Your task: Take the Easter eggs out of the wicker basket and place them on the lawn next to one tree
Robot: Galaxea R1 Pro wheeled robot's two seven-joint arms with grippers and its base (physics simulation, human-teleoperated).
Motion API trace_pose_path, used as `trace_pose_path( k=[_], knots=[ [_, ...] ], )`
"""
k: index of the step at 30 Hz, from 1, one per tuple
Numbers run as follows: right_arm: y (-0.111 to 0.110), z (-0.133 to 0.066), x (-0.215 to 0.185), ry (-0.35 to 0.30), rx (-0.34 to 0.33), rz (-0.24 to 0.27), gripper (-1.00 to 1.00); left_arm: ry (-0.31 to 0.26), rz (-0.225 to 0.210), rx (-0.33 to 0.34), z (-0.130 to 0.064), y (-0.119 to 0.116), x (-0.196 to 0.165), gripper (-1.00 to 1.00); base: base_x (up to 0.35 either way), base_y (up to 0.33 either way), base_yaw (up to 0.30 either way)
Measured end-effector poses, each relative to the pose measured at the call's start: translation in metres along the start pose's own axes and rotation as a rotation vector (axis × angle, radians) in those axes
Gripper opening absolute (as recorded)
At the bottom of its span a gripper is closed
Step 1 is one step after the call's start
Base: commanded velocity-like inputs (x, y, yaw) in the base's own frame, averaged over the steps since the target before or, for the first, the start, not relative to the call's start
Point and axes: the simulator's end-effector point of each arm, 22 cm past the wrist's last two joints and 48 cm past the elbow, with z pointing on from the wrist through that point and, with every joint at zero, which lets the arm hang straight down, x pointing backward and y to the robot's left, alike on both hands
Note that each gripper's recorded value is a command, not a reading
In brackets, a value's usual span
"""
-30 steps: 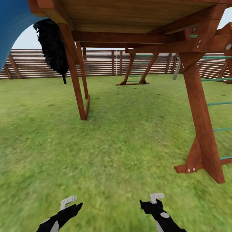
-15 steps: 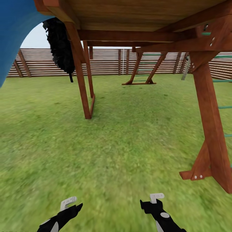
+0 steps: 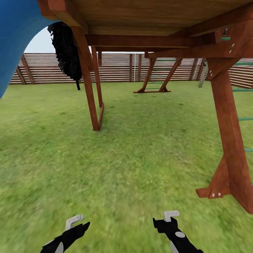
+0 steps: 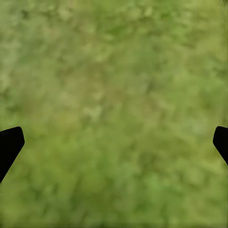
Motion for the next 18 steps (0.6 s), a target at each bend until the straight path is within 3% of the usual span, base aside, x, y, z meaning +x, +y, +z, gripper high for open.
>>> trace_pose_path(
  k=[10, 18],
  knots=[
    [0.0, 0.0, 0.0003, 0.0, 0.0, 0.0, 1.0, 0.005, 0.007, 0.0, 0.0002, -0.0004, 0.002, 1.0, 0.002, 0.0, 0.0],
    [0.0001, -0.0001, 0.0003, 0.0, 0.0, 0.0, 1.0, 0.02, 0.004, 0.0, 0.0004, 0.0004, 0.0095, 1.0, 0.138, -0.028, 0.0]
  ],
)
